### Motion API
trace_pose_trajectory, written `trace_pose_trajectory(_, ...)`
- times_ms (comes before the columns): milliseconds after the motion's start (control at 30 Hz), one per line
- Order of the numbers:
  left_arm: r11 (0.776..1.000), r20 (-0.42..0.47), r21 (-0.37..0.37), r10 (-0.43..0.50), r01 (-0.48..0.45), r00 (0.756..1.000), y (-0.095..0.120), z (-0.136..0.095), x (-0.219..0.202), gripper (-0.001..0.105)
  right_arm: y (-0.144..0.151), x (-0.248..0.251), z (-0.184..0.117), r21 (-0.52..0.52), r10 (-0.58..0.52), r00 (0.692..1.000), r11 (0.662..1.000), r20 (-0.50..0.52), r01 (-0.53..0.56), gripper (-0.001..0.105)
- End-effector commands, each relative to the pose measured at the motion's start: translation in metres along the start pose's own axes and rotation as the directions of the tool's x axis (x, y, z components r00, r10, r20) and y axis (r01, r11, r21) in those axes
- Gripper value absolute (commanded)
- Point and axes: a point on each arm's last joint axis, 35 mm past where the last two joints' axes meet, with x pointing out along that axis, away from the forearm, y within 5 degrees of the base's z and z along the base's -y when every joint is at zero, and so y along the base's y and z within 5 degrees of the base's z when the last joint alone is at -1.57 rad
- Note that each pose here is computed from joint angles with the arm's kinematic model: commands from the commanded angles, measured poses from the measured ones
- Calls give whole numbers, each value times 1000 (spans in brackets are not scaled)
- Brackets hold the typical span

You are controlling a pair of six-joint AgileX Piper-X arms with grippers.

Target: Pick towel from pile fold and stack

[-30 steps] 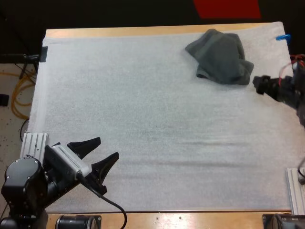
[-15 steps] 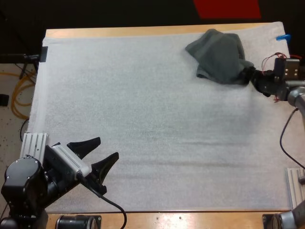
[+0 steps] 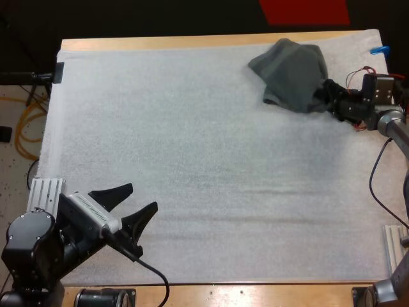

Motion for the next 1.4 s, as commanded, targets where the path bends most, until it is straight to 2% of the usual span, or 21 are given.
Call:
trace_pose_trajectory(0,1000,17,3,10,-10,1000,-1,3,-2,59,1,-1,1,5,25,1000,1000,-11,-25,21)
trace_pose_trajectory(33,1000,18,3,15,-15,1000,-1,3,-2,59,3,-4,3,-1,50,999,999,-15,-50,8)
trace_pose_trajectory(67,1000,18,3,15,-15,1000,-1,3,-2,59,6,-6,4,-19,74,997,997,-14,-74,0)
trace_pose_trajectory(200,1000,18,3,15,-15,1000,-1,3,-2,59,25,-27,16,-163,116,993,980,27,-110,0)
trace_pose_trajectory(267,1000,19,3,17,-17,1000,-1,3,-2,59,47,-50,26,-291,146,986,949,74,-119,0)
trace_pose_trajectory(367,1000,19,2,20,-20,1000,-1,3,-2,59,74,-85,39,-421,175,972,902,158,-94,0)
trace_pose_trajectory(500,1000,19,2,20,-20,1000,-1,3,-2,59,102,-128,50,-489,175,944,872,279,-17,0)
trace_pose_trajectory(567,1000,19,2,20,-20,1000,-1,3,-2,59,119,-156,52,-545,204,925,838,321,5,0)
trace_pose_trajectory(667,1000,19,2,20,-20,1000,-1,3,-2,59,140,-188,49,-615,239,904,788,354,32,0)
trace_pose_trajectory(767,1000,17,1,6,-7,1000,-1,3,-2,59,157,-220,41,-642,261,893,766,366,39,0)
trace_pose_trajectory(900,1000,15,1,-4,4,1000,-2,2,-2,59,170,-252,24,-679,245,906,732,345,61,0)
trace_pose_trajectory(967,1000,15,1,-4,4,1000,-2,2,-2,59,174,-268,12,-704,213,922,705,323,83,0)
trace_pose_trajectory(1067,1000,15,1,-4,4,1000,-2,2,-2,59,175,-280,-7,-718,99,946,676,309,164,0)
trace_pose_trajectory(1133,1000,15,1,-4,4,1000,-2,2,-2,59,173,-281,-21,-724,23,966,667,257,177,0)
trace_pose_trajectory(1233,1000,15,1,-4,4,1000,-2,2,-2,59,170,-275,-46,-736,-29,988,664,153,133,0)
trace_pose_trajectory(1367,1000,12,-1,-3,3,1000,-1,2,-1,59,175,-252,-76,-749,-18,999,662,36,39,0)
